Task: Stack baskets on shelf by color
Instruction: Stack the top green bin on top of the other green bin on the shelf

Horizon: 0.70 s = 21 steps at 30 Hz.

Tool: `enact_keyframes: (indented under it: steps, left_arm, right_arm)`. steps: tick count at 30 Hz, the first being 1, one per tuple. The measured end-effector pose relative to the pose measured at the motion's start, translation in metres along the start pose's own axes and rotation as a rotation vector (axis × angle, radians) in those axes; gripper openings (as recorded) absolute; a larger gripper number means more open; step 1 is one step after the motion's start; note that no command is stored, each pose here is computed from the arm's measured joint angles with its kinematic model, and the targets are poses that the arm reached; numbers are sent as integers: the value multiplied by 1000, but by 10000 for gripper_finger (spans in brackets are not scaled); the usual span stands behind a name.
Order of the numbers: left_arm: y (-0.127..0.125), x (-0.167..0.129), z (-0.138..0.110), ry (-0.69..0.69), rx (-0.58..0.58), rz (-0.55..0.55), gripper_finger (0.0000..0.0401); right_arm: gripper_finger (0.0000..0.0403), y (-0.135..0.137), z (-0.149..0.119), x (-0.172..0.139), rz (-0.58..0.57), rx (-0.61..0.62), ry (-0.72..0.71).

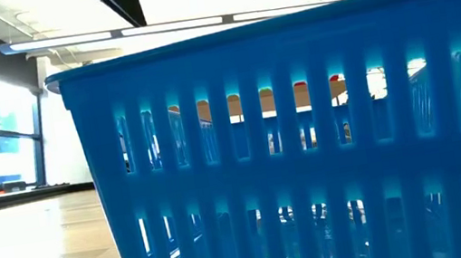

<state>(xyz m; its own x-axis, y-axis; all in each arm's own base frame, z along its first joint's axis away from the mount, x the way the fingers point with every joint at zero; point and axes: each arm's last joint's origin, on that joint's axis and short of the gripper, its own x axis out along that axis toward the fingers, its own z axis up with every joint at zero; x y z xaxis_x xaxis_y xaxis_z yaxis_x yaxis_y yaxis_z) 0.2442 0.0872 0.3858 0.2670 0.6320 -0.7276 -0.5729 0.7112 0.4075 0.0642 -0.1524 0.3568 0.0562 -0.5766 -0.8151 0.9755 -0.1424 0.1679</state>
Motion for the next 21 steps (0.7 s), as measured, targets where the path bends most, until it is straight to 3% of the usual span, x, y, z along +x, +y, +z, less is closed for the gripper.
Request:
enact_keyframes:
  steps: [10,17,21]
  left_arm:
    - [0,0,0,0,0,0,197]
    - [0,0,0,1,0,0,197]
    - [0,0,0,1,1,0,197]
  right_arm:
    - [0,4,15,-28,81,15,-86]
    - [0,21,22,-40,269,16,-166]
    - [0,31,17,-42,317,-1,-155]
